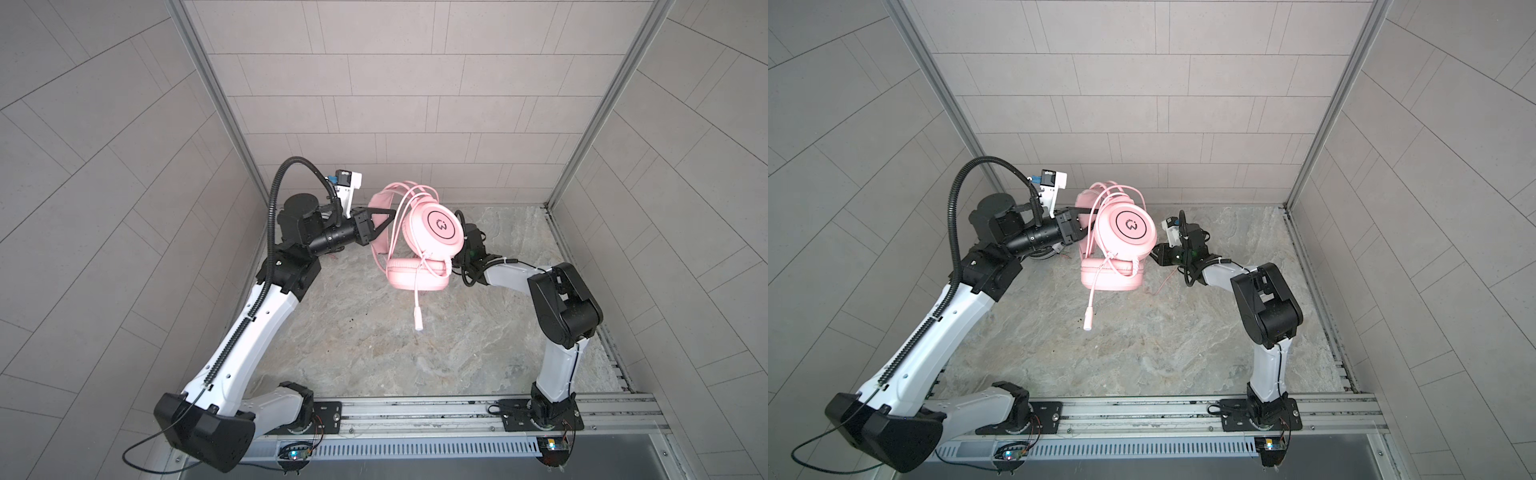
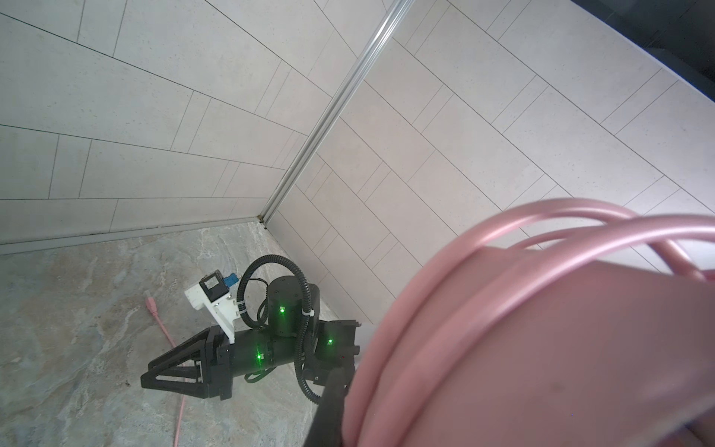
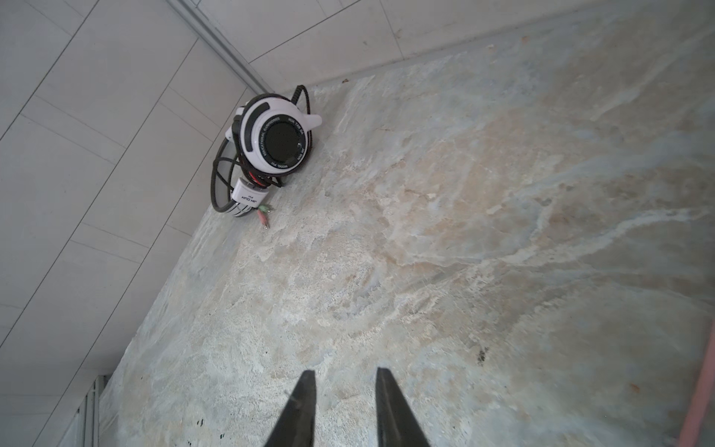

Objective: Wrap the headphones

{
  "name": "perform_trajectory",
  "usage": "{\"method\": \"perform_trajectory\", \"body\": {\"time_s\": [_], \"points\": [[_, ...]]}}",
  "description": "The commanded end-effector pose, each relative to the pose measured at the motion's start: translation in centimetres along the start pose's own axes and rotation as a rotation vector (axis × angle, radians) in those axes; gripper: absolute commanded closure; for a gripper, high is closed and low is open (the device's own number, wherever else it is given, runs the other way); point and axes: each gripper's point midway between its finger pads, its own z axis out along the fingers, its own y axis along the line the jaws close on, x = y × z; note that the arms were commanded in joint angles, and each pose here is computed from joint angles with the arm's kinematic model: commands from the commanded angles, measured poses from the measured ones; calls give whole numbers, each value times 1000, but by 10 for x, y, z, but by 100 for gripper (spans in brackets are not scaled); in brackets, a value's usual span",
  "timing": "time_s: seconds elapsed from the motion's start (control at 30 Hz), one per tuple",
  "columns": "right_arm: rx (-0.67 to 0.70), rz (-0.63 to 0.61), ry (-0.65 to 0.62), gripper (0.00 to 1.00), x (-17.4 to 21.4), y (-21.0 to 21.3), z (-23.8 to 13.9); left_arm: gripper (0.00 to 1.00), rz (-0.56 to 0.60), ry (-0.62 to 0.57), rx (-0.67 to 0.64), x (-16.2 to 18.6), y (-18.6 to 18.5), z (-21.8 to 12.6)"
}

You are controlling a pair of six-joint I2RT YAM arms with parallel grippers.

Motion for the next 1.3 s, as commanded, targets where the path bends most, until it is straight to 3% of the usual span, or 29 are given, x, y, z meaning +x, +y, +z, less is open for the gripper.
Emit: {"method": "perform_trajectory", "body": {"time_s": [0.0,0.33,0.43,0.53,0.67,0.87,1.07,1.17,1.27], "points": [[-88,-24,-25,62,-2,18,-9,100,34,-62,76,-28,-30,-8],[-64,-63,-40,34,39,14,-78,100,36,-64,55,-37,-27,-10],[-50,-180,-41,13,46,35,-91,100,22,-57,49,-38,-23,-8],[-21,-313,-21,11,45,55,-93,100,14,-55,47,-39,-20,-6],[-89,-366,-11,11,32,83,-83,100,-4,-53,42,-39,-18,-5],[-185,-389,11,14,33,118,-53,100,-13,-50,24,-37,-14,-5],[-231,-300,-17,22,33,118,-20,100,-23,-41,7,-35,-8,-6],[-267,-248,-36,37,32,120,-5,100,-24,-46,3,-36,-7,-6],[-296,-206,-41,69,34,120,6,100,-20,-59,-7,-39,-5,-7]]}}
